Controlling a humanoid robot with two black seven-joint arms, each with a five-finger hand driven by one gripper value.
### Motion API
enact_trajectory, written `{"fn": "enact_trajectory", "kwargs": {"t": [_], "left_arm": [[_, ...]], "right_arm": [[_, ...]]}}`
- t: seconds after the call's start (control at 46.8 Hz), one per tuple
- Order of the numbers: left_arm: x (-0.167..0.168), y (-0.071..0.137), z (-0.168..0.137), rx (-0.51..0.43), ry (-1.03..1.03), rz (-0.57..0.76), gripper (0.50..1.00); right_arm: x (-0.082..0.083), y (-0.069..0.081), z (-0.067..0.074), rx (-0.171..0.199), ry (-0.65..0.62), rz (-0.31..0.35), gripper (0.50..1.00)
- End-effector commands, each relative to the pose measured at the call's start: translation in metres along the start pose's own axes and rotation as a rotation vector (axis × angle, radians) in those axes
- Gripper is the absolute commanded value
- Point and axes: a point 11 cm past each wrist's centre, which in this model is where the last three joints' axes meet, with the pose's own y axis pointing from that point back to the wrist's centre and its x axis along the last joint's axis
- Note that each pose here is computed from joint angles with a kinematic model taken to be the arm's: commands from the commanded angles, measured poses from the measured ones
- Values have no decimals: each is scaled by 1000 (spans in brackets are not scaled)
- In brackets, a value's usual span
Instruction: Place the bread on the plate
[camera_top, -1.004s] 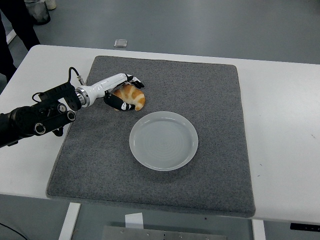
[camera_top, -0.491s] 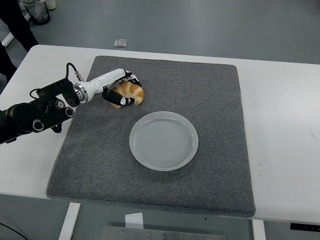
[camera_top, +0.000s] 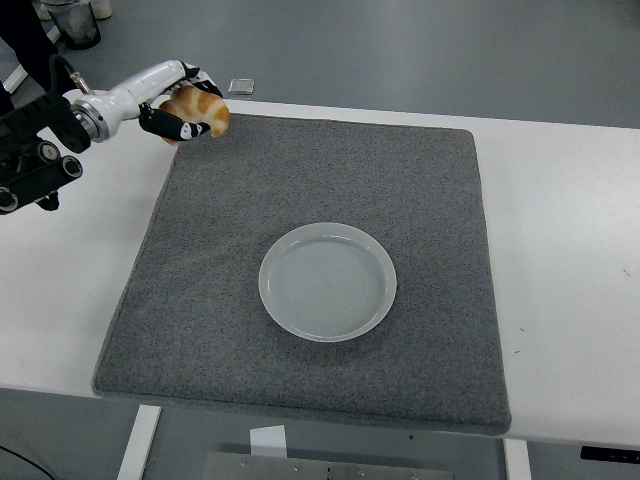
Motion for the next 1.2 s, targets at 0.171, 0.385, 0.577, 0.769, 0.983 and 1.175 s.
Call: {"fn": "enact_trajectory", "kwargs": {"t": [0.171, 0.385, 0.577, 0.769, 0.983, 1.175], "left_arm": [[95, -5, 37, -63, -62, 68, 500], [141, -19, 98, -166, -109, 103, 500], [112, -51, 161, -281, -165, 22, 500], [63, -63, 211, -400, -164, -81, 500], [22, -37, 261, -541, -142, -170, 500], [15, -12, 272, -601, -134, -198, 500]], "right_arm": [[0, 0, 0, 0, -1, -3, 952], [0, 0, 0, 0, 0, -3, 952], [0, 0, 0, 0, -1, -3, 952], [0, 0, 0, 0, 0, -3, 952], [0, 0, 3, -5, 1, -1, 952], [0, 0, 2, -3, 0, -3, 952]]}}
